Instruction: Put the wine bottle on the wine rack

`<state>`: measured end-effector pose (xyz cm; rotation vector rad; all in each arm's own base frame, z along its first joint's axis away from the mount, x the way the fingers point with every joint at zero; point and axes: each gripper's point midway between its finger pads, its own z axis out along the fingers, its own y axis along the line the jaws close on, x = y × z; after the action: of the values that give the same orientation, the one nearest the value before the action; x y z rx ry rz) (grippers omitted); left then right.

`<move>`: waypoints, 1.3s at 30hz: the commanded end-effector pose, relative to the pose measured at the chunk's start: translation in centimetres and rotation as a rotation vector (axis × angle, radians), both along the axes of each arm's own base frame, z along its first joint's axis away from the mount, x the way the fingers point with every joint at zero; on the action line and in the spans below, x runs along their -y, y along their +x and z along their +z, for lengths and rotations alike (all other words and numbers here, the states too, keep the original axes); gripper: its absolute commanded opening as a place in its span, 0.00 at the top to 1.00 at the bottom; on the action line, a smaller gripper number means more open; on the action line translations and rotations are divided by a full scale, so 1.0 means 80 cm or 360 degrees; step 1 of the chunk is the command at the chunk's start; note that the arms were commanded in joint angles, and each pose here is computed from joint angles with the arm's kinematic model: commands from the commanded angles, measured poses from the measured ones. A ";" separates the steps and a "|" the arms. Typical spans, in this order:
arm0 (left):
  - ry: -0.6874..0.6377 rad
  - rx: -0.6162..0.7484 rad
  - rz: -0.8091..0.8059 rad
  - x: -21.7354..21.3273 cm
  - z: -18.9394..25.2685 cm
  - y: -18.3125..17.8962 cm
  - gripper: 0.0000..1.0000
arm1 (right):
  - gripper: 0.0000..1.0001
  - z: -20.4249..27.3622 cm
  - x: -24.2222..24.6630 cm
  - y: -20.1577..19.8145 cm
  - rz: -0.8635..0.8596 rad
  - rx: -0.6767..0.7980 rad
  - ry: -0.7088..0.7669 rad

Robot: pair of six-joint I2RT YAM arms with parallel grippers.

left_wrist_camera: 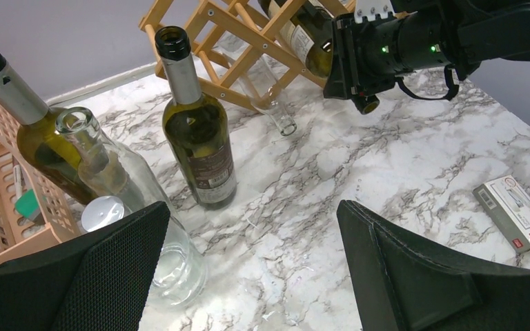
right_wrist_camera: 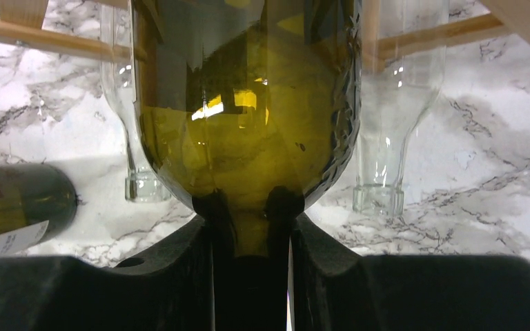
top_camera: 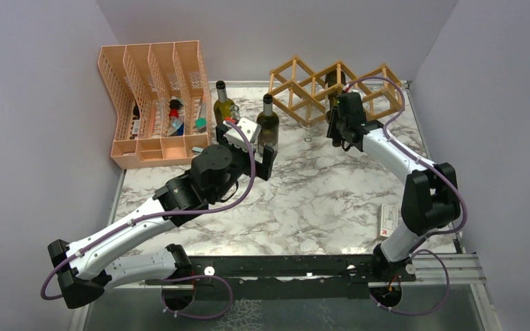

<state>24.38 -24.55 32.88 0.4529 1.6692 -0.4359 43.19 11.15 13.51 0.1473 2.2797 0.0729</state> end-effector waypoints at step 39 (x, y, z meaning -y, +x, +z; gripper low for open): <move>-0.0025 0.0053 0.0067 -0.014 0.019 0.003 0.01 | 0.29 0.133 0.000 0.024 0.0088 0.0360 0.0103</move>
<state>24.36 -24.38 32.57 0.4573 1.6801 -0.4237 47.03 11.14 20.11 0.1339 2.1214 0.1127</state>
